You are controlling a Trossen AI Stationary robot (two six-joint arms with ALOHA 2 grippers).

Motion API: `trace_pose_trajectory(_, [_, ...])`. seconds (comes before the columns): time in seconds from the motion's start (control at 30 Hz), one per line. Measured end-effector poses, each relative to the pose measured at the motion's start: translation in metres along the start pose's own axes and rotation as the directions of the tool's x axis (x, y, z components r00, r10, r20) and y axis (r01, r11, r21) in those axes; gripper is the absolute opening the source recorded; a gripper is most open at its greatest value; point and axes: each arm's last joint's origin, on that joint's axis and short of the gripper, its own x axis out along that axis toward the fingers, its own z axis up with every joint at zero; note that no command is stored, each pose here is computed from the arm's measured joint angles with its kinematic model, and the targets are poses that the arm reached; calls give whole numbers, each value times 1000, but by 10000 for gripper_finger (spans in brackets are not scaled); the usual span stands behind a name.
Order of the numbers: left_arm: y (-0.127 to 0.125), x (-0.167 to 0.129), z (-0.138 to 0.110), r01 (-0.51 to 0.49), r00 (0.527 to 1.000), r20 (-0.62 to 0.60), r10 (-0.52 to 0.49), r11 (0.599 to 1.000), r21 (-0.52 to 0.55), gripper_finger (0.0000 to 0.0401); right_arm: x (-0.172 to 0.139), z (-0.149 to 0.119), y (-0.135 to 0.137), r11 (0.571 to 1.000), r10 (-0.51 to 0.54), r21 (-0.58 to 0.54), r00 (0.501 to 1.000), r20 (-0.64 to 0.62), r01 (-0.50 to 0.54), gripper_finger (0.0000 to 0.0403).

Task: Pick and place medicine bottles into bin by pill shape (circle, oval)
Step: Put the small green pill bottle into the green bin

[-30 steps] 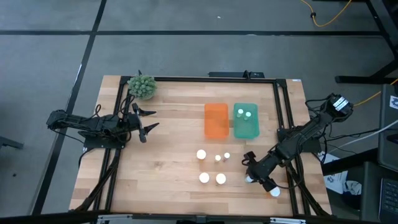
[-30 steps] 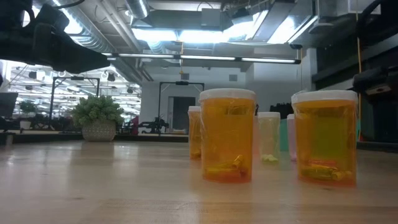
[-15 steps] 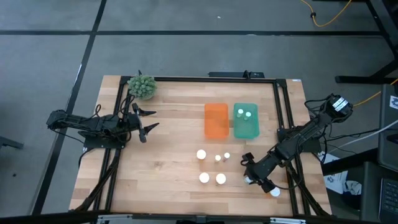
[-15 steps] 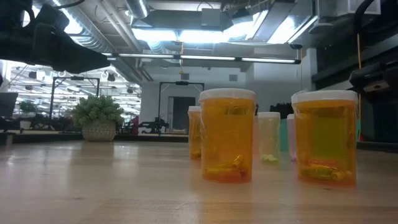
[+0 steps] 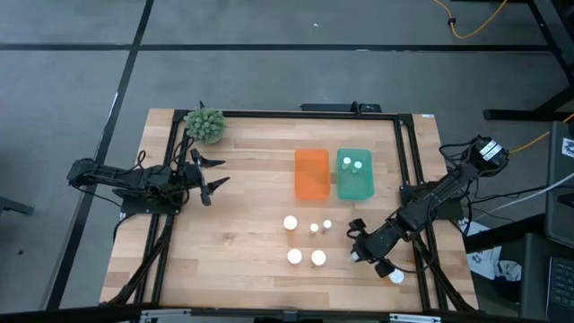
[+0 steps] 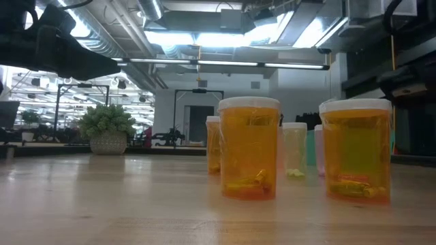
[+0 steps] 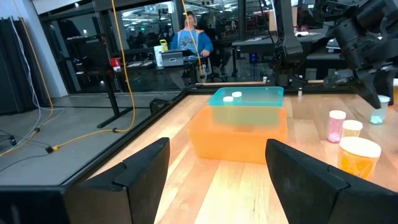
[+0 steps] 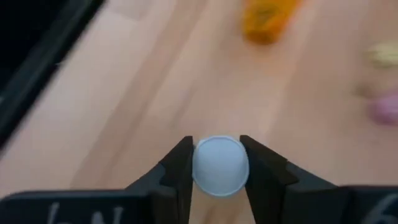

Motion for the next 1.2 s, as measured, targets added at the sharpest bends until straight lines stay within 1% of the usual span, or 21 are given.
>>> trace_pose_trajectory(0.07, [0, 0, 0, 1, 1000, 0, -1, 1000, 0, 257, -1, 1, -3, 995, -94, 27, 995, 24, 94, 111])
trace_pose_trajectory(0.13, [0, 0, 0, 1, 1000, 0, -1, 1000, 0, 257, -5, 3, -7, 975, -215, 65, 976, 23, 213, 113])
trace_pose_trajectory(0.27, [0, 0, 0, 1, 1000, 0, -1, 1000, 0, 257, -27, 19, -12, 902, -416, 119, 909, -15, 414, 118])
trace_pose_trajectory(0.4, [0, 0, 0, 1, 1000, 0, -1, 1000, 0, 257, -54, 44, -12, 829, -551, 109, 834, -14, 549, 114])
trace_pose_trajectory(0.43, [0, 0, 0, 0, 1000, 0, 0, 1000, -1, 257, -61, 50, -12, 799, -595, 104, 804, -5, 592, 114])
trace_pose_trajectory(0.5, [0, 0, 0, 1, 1000, 0, -1, 1000, 0, 257, -75, 59, -14, 715, -695, 97, 719, -1, 692, 115])
trace_pose_trajectory(0.6, [0, 0, 0, 1, 1000, 0, -1, 1000, 0, 257, -95, 66, -18, 562, -826, 99, 564, 10, 821, 118])
trace_pose_trajectory(0.67, [0, 0, 0, 1, 1000, 0, -1, 1000, 0, 257, -105, 64, -22, 470, -882, 89, 472, -1, 878, 118])
trace_pose_trajectory(0.73, [0, 0, 0, 1, 1000, 0, -1, 1000, -1, 257, -114, 62, -29, 402, -913, 109, 407, -29, 909, 119])
trace_pose_trajectory(0.8, [0, 0, 0, 1, 1000, 0, -1, 1000, -1, 257, -123, 55, -38, 353, -926, 139, 367, -89, 925, 119])
trace_pose_trajectory(0.9, [0, 0, 0, 1, 1000, 0, -1, 1000, 0, 257, -139, 43, -51, 293, -920, 213, 335, -204, 932, 120])
trace_pose_trajectory(0.97, [0, 0, 0, 0, 1000, 0, 0, 1000, 0, 257, -151, 37, -57, 261, -908, 266, 330, -259, 928, 120])
trace_pose_trajectory(1.0, [0, 0, 0, 0, 1000, 0, 0, 1000, 0, 257, -156, 34, -59, 252, -901, 289, 332, -277, 924, 120])
trace_pose_trajectory(1.07, [0, 0, 0, 0, 1000, 0, 0, 1000, 0, 257, -167, 30, -62, 248, -885, 349, 358, -298, 904, 121])
trace_pose_trajectory(1.1, [0, 0, 0, 0, 1000, 0, 0, 1000, 0, 257, -172, 27, -63, 252, -873, 380, 378, -308, 890, 121])
trace_pose_trajectory(1.2, [0, 0, 0, 1, 1000, 0, -1, 1000, 1, 257, -186, 19, -66, 270, -822, 481, 460, -335, 834, 121])
